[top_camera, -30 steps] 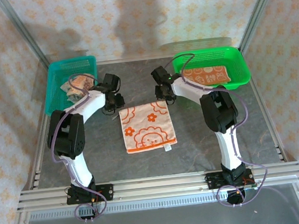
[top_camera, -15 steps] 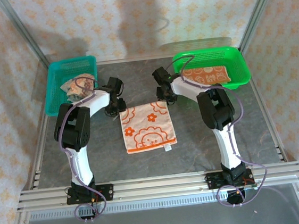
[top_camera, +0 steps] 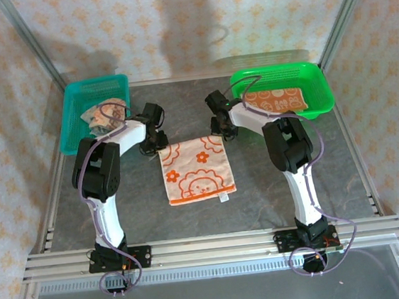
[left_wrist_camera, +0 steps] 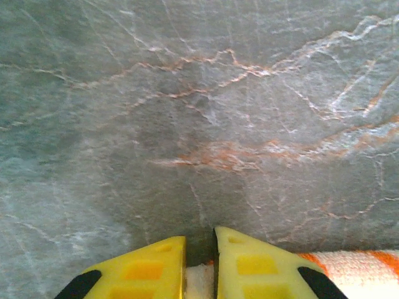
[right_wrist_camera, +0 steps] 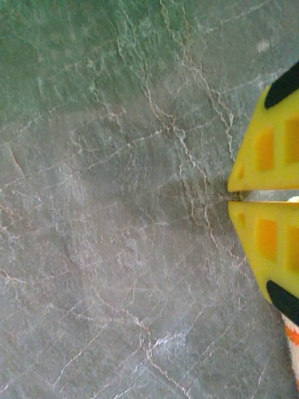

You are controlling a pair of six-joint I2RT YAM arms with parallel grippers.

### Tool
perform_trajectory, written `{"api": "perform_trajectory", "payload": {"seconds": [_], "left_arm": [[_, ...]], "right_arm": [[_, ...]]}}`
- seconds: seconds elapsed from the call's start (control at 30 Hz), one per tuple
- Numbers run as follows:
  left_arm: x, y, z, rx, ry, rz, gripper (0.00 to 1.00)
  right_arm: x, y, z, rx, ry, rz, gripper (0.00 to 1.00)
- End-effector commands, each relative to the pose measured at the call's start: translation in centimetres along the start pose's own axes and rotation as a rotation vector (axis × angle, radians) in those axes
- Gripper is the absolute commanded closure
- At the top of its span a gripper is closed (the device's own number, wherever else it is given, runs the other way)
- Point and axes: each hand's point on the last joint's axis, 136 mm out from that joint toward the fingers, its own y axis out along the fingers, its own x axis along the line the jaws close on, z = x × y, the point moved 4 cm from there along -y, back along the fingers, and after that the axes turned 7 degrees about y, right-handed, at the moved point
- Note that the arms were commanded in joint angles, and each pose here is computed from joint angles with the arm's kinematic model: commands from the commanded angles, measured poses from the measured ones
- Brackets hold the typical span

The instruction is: Fold and stack the towels

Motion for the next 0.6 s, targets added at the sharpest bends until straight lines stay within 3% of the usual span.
{"api": "perform_trajectory", "payload": {"seconds": [0.0,0.1,0.2,0.57], "left_arm": [[-0.3,0.7,0.8,0.04,-0.006,0.033,0.83],[-0.3,0.4,0.7,0.034,-0.006,0.035,0.89],[-0.4,0.2,0.6,0.029,-0.007,0.039,1.0],[-1.0,-3.7,-0.7,-0.055,-0.004,0.088,1.0]], "right_arm": [[0.3,-0.1,0.7,0.013,0.004,-0.02,0.92],[0.4,-0.6,0.5,0.005,0.005,-0.03,1.0],[0.5,-1.1,0.4,-0.002,0.005,-0.038,1.0],[0.8,-5.0,-0.8,-0.075,0.0,-0.075,1.0]]}}
